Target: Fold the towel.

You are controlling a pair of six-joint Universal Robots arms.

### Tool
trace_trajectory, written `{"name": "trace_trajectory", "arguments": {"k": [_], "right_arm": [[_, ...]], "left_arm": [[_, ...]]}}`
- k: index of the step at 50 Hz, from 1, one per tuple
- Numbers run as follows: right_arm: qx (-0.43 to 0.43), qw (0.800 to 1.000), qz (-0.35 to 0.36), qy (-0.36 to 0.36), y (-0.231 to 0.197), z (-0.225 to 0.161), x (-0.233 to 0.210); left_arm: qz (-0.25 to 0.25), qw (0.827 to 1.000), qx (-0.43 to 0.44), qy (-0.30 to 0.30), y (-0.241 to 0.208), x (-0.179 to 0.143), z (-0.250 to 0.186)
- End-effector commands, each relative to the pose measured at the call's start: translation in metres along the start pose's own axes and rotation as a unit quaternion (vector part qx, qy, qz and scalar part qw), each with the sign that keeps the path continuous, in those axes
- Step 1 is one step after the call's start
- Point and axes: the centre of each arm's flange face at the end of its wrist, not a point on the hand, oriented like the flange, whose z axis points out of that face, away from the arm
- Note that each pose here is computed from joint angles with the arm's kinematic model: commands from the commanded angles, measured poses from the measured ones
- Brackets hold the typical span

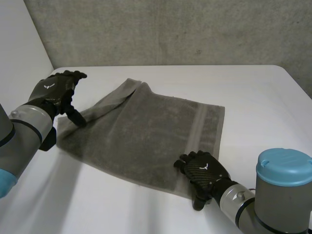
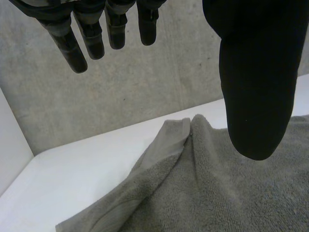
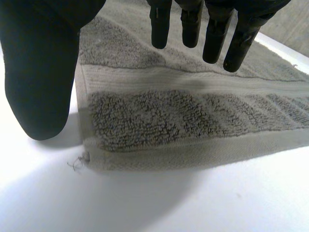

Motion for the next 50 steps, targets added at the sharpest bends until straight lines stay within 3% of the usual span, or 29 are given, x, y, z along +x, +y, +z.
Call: {"name": "trace_trajectory", "arguments": {"k": [1, 29, 42, 50], "right_arm": [[0.003, 1.000, -0.001, 0.003, 0.004, 0.005, 0.001], [0.049, 0.997, -0.054, 0.028, -0.003, 0.029, 0.013], [0.116, 0.988, -0.064, 0.081, -0.043, 0.031, 0.042], [0.118, 0.987, -0.061, 0.090, -0.046, 0.030, 0.050]], "left_arm": [[-0.001, 1.000, -0.007, 0.000, 0.004, 0.000, -0.001], [-0.001, 1.000, -0.009, 0.002, 0.006, 0.001, -0.003], [0.000, 1.000, -0.019, 0.002, 0.012, 0.001, -0.004], [0.001, 1.000, -0.031, -0.002, 0.021, -0.001, -0.002]]}}
